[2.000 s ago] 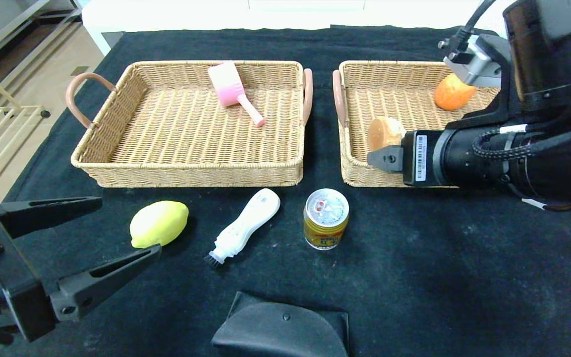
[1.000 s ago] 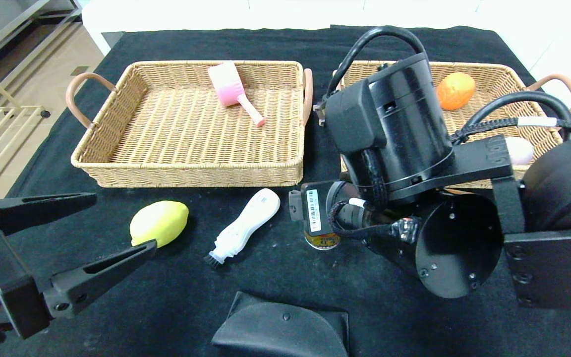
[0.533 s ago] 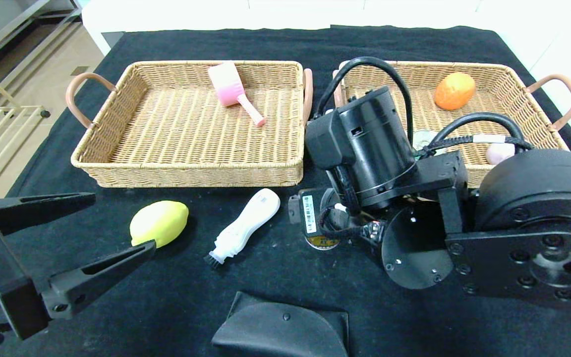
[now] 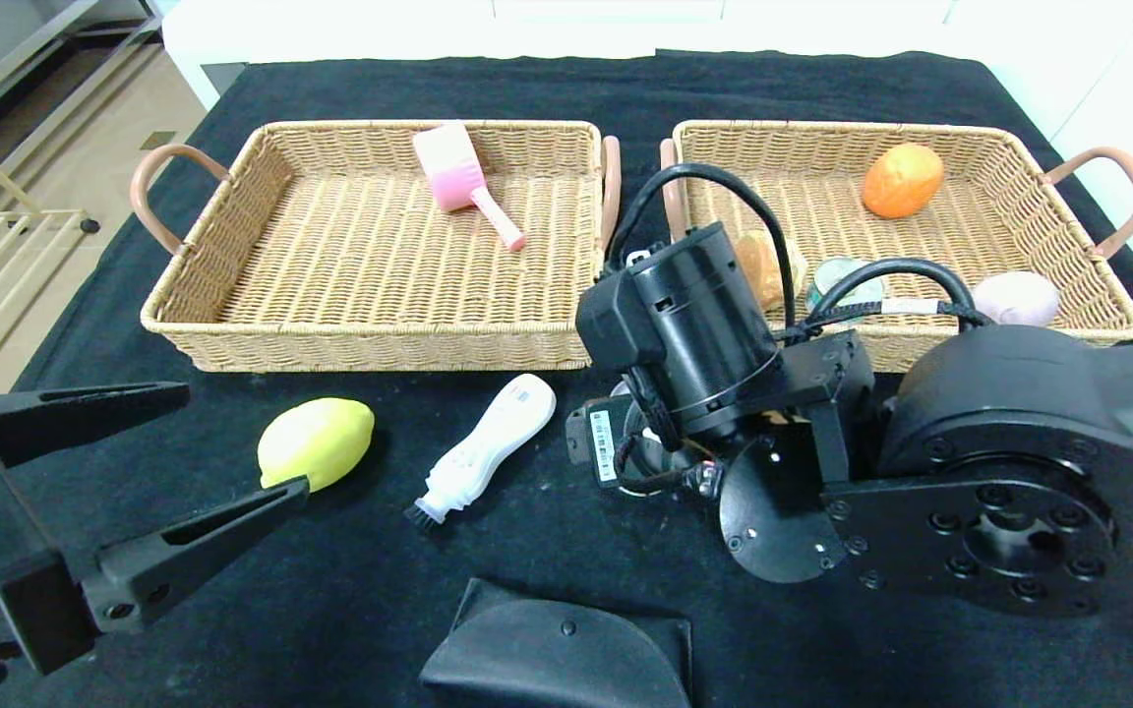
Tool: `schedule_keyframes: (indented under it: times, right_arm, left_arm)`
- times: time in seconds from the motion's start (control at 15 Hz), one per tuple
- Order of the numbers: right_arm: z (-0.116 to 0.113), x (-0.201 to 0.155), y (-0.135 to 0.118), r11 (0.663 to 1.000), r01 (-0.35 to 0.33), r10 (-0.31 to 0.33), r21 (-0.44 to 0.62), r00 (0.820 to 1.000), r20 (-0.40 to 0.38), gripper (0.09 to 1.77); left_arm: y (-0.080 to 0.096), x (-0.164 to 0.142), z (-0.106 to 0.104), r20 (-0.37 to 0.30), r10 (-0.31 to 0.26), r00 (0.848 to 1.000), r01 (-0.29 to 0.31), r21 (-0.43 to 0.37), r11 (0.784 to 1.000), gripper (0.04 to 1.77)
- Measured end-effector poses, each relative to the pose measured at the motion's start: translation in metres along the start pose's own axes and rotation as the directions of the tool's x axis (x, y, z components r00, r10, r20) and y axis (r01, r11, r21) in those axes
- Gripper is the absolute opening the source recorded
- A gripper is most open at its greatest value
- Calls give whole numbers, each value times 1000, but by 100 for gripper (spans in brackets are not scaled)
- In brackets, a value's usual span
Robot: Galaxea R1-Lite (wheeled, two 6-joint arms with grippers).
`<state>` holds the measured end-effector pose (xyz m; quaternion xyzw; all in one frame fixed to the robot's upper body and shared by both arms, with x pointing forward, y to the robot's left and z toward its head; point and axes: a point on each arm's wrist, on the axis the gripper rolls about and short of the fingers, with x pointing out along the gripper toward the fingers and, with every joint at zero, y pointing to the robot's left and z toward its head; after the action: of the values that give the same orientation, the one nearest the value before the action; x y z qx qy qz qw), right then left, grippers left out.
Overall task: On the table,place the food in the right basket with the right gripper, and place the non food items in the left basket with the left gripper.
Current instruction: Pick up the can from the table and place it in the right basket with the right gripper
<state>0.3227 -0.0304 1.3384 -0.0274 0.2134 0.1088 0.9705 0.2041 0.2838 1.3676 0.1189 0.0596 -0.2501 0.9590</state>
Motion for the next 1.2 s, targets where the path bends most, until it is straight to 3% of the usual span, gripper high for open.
schedule_keyframes:
  times: [0.8,0.87,1.0,1.2]
  right_arm:
    - [-5,8,1,1000,14,-14,-7,1000,-14,171]
    - [-5,9,1,1000,20,-21,-3,1000,-12,163]
    - [-5,9,0,1000,28,-28,0,1000,-10,129]
    - [-5,10,0,1000,30,-30,2,1000,-10,120]
  left_arm:
    - [0,0,0,-2,-1,1000,1,1,1000,172]
    - [0,0,0,-2,-1,1000,1,0,1000,172]
    - [0,0,0,-2,-1,1000,1,1,1000,172]
    - [0,0,0,-2,-1,1000,1,1,1000,172]
